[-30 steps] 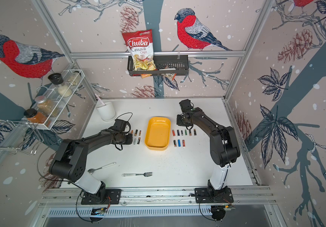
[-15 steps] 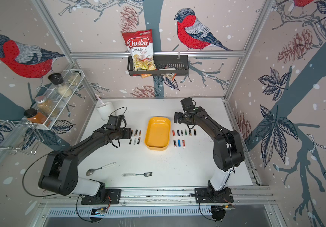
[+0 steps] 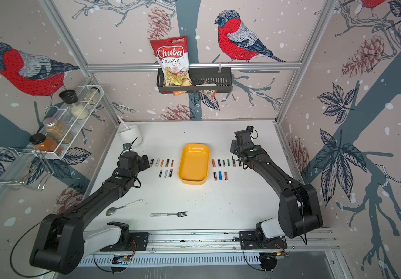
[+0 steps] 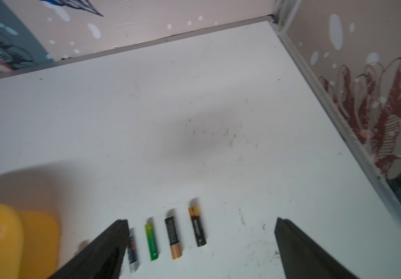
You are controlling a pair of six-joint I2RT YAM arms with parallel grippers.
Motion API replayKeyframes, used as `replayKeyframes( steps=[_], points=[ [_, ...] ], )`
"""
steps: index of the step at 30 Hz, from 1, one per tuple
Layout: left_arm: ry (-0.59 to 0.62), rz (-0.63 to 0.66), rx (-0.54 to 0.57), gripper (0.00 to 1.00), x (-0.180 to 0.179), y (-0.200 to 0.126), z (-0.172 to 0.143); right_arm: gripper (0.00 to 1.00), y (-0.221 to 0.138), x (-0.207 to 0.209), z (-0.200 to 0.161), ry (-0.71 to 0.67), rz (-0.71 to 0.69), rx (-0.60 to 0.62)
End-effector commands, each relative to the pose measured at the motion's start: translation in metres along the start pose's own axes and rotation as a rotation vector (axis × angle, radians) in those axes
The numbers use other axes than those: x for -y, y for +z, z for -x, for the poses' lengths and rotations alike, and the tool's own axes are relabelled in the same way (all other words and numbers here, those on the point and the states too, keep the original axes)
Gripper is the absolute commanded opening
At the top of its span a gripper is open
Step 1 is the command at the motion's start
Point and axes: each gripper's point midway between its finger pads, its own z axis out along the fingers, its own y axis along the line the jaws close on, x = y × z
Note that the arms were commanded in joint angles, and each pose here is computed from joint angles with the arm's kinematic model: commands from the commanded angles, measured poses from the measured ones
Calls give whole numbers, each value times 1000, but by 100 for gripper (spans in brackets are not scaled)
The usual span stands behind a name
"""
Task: Take the batteries out of the storage box
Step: Reset both arms
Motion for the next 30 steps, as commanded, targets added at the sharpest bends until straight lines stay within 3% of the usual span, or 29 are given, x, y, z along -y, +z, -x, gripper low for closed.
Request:
replayKeyframes(
  steps=[1,7,12,18,22,30],
  points=[
    [-9,84,308,96,-16,-11,53,100,9,35,22,111,-141,164],
    [14,14,350,95,-21,-1,41,100,6,75,7,244,-151,341],
    [-37,-12,397,96,-30,6,29,100,13,94,-7,269,-164,391],
    [-17,-49,381,96,-22,20,12,100,9,97,-9,159,-179,474],
    [-8,-45,352,99,-20,30,10,100,3,104,-19,137,-176,592],
    [-4,-46,347,99,-19,31,9,100,10,98,-27,126,-89,584]
  ],
)
